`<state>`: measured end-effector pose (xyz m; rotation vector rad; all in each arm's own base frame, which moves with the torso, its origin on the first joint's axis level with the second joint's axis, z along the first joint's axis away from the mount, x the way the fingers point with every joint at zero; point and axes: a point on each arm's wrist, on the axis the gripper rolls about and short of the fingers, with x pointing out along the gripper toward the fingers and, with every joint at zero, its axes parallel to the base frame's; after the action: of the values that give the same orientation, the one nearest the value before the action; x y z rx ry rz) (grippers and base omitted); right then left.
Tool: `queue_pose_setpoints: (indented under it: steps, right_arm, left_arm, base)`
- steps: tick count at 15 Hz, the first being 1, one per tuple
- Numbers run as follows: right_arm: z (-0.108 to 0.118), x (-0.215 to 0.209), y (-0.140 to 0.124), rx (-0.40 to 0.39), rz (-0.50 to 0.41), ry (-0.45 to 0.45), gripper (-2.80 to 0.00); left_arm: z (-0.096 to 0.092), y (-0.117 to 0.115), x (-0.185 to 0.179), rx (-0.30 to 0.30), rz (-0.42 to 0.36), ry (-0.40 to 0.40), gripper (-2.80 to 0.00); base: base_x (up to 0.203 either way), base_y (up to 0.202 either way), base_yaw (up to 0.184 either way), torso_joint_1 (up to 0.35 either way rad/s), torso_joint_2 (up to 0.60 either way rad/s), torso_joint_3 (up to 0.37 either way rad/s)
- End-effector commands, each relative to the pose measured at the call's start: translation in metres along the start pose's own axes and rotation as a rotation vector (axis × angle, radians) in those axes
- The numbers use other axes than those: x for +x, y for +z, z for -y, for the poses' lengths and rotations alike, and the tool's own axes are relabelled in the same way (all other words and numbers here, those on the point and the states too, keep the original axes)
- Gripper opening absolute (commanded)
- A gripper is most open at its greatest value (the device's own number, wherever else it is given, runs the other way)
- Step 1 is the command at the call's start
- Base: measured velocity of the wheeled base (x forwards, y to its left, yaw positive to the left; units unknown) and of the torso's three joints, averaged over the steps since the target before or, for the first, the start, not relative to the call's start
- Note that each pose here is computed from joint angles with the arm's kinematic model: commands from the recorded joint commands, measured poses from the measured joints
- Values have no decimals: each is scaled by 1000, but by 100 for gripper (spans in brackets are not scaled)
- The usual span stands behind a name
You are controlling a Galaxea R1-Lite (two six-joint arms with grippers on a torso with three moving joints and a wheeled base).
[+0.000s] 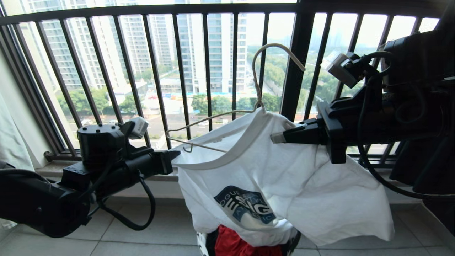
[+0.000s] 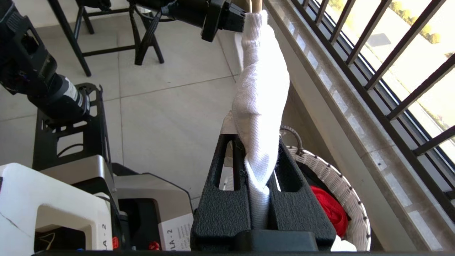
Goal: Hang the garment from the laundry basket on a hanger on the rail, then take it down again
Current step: Hang the clothes on the clothes rack
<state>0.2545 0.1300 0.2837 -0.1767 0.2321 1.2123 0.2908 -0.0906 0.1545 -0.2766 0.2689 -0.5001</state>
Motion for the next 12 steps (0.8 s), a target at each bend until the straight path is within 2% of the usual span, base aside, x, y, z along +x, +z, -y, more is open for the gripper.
queue_pose_setpoints:
  steps: [1, 5, 8, 12]
  right_arm:
    - [11, 5, -8, 16, -19, -7, -280]
    - [19, 14, -15, 2, -28, -14, -280]
    - [21, 16, -17, 6, -35, -13, -280]
    - [26, 22, -21, 13, -47, -17, -280]
  left_arm:
    - [-1, 10, -6, 0, 18, 7, -280]
    - [3, 21, -15, 5, 47, 3, -280]
    - [9, 33, -25, 0, 31, 10, -280]
    - [15, 44, -36, 4, 50, 5, -280]
  base:
    - [0, 0, 0, 0, 0, 0]
    - [0, 0, 0, 0, 0, 0]
    - [0, 0, 0, 0, 0, 0]
    - [0, 0, 0, 0, 0, 0]
